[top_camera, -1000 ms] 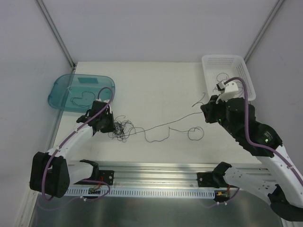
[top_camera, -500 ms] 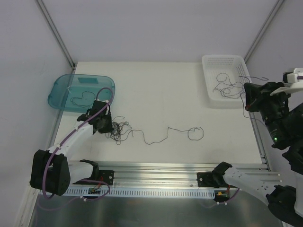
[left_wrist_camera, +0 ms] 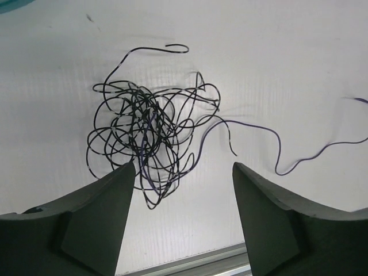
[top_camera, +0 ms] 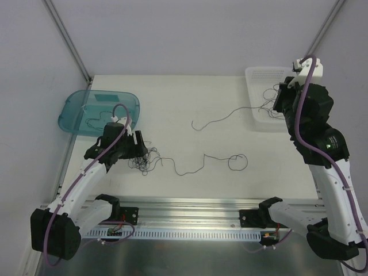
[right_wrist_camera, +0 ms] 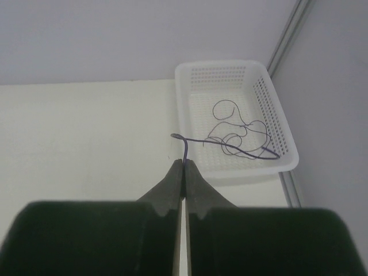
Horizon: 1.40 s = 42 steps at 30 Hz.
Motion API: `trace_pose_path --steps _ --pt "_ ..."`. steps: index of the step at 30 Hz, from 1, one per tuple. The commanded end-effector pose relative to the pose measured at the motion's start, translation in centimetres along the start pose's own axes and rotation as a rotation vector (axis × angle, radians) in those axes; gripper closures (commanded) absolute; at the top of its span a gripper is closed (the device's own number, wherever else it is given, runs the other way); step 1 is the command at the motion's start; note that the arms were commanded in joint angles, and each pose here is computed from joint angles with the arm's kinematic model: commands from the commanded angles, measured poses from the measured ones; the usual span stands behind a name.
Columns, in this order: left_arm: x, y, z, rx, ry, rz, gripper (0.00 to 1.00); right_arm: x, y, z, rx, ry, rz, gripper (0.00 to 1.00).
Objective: Untangle the cables
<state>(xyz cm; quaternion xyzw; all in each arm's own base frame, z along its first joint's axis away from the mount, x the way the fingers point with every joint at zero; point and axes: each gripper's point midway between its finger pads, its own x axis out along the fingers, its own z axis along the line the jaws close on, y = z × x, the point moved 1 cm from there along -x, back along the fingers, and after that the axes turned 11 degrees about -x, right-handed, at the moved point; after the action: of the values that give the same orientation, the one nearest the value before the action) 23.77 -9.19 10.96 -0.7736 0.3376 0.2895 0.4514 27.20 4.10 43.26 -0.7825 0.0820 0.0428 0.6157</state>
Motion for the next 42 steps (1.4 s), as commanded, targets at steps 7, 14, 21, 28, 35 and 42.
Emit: trace_pose_path --steps 7,14,21,28,35,42 --pt "-2.5 -1.7 -1.8 0.032 0.124 -0.162 0.01 5.7 -9.9 0.4 0.151 -0.042 -0.215 0.99" --pt "-2.8 -1.8 -1.9 0.038 0.135 -0.177 0.01 11.3 -13.8 -2.5 0.189 0.023 -0.274 0.99" --pt "-2.4 -1.4 -2.3 0.032 0.151 -0.135 0.01 14.2 -15.4 -8.0 0.267 0.109 -0.375 0.99" --pt "-2.2 -1.3 -2.3 0.034 0.150 -0.122 0.01 17.7 -13.3 -11.4 0.288 0.152 -0.379 0.99" --pt "-1.8 -1.2 -2.0 0.031 0.132 -0.108 0.01 22.6 -8.5 -11.2 0.330 0.125 -0.265 0.99" --pt "-1.6 -1.1 -2.0 0.033 0.133 -0.098 0.01 26.5 -1.9 -10.8 0.346 0.135 -0.110 0.98"
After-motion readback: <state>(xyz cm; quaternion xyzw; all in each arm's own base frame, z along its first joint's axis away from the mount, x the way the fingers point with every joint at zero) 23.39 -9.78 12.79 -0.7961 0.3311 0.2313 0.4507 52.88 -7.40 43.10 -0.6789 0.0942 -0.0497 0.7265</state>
